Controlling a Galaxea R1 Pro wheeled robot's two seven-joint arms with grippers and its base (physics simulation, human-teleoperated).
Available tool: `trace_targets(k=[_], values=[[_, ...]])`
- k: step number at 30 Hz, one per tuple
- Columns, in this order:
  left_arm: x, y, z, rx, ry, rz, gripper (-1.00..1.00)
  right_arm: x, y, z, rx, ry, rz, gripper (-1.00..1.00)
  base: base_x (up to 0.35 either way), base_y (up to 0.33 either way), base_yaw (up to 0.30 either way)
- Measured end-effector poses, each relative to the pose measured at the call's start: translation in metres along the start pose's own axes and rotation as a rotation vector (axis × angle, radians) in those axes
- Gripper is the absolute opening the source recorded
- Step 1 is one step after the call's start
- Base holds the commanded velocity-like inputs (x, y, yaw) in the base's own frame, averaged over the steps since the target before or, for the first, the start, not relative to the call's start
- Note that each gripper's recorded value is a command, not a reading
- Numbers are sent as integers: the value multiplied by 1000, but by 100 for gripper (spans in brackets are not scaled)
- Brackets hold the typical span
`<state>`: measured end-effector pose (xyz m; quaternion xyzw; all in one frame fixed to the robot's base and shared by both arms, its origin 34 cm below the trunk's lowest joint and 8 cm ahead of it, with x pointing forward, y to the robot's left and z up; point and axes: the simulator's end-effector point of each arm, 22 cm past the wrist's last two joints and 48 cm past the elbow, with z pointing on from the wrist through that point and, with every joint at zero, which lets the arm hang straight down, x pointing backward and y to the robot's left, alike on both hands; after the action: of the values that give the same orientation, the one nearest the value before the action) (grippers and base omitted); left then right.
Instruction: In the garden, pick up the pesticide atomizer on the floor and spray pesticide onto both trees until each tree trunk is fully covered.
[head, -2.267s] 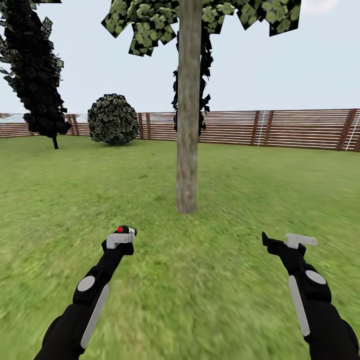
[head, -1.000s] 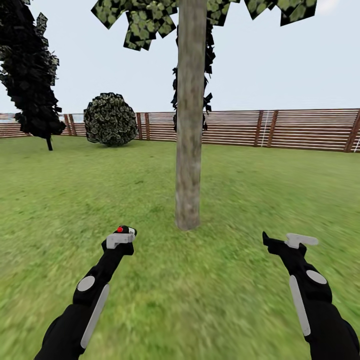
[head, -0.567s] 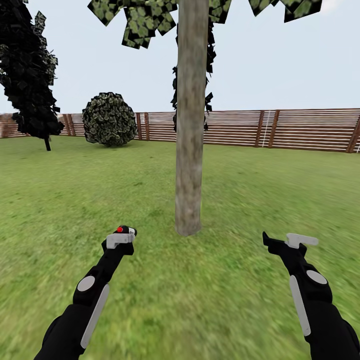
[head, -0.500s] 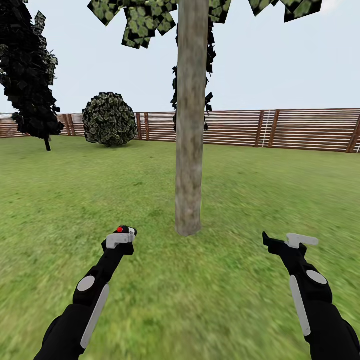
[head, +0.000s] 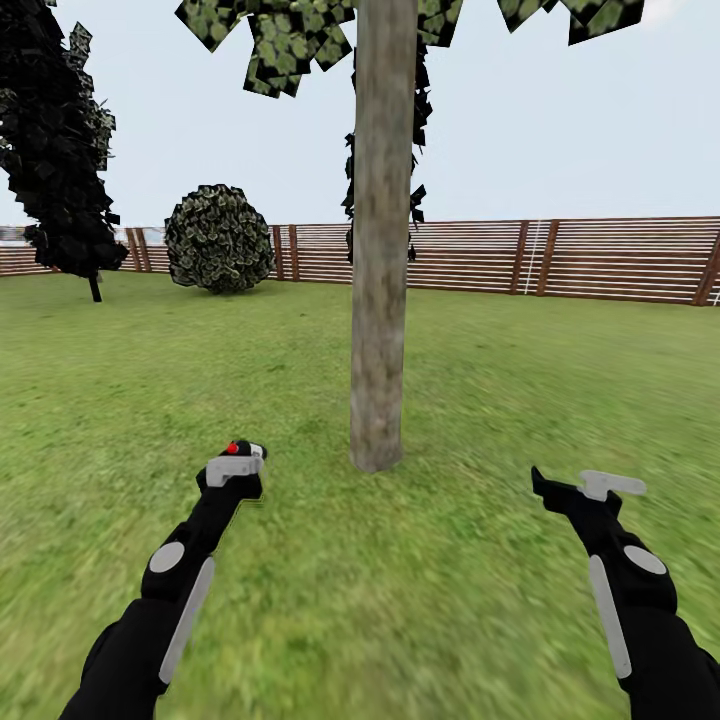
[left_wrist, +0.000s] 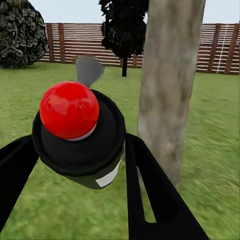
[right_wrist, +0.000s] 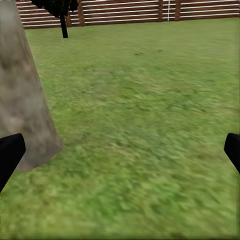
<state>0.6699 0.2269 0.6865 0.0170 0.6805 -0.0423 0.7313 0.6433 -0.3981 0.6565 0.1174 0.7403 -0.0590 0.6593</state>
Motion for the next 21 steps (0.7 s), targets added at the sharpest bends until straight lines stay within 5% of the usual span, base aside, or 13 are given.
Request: trace_targets(k=[12, 21], values=[[-22, 42, 16, -72, -34, 9, -100, 25, -13, 3, -12, 52, 32, 100, 0, 0, 0], [0, 81, 13, -119, 21, 45, -100, 33, -26, 3, -12, 67, 44, 100, 0, 0, 0]])
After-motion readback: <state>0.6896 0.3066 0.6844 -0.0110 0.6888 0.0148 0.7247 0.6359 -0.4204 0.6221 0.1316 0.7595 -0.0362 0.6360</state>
